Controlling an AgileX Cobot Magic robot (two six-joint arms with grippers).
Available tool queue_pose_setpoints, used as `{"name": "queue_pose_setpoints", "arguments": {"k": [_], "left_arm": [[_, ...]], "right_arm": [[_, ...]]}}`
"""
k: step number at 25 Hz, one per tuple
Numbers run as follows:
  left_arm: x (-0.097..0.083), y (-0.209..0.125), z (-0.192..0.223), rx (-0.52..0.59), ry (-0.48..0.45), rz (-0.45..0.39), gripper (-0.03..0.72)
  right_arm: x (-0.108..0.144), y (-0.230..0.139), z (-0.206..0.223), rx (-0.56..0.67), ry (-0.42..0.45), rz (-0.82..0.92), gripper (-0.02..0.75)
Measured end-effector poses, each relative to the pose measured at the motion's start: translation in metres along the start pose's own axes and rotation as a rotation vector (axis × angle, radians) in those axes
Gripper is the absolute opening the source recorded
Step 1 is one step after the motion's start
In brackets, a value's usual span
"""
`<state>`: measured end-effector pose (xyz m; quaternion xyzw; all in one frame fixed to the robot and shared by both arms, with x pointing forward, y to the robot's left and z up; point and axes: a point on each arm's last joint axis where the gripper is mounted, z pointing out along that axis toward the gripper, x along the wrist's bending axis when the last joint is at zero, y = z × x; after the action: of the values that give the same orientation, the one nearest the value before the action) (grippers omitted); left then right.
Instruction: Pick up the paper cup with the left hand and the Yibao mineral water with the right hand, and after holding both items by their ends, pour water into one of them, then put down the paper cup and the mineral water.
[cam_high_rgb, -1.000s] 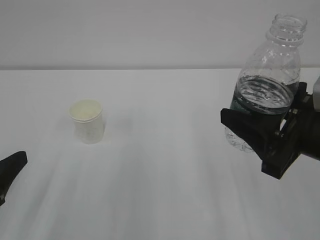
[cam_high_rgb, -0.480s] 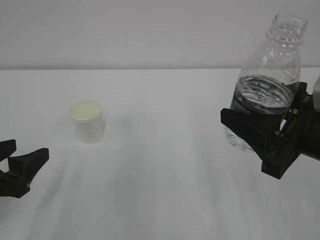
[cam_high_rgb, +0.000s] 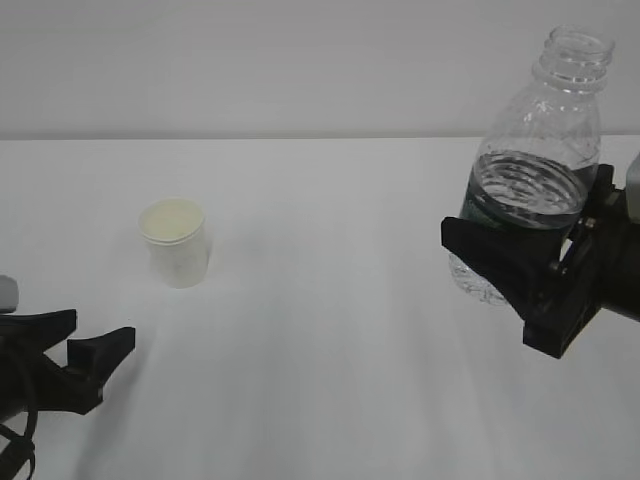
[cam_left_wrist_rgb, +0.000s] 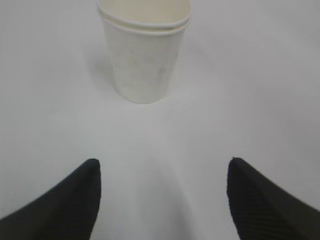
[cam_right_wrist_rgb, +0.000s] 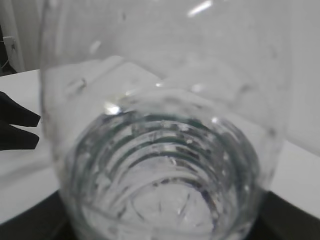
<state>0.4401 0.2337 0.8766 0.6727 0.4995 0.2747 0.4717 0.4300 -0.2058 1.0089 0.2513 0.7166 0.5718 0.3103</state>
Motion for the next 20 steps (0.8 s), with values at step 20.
{"name": "queue_pose_setpoints", "arguments": {"k": [20], "left_arm": [[0.005, 0.012, 0.053, -0.059, -0.007, 0.008, 0.562]], "right_arm": [[-0.001, -0.004, 0.000, 0.042, -0.011, -0.008, 0.475]]}}
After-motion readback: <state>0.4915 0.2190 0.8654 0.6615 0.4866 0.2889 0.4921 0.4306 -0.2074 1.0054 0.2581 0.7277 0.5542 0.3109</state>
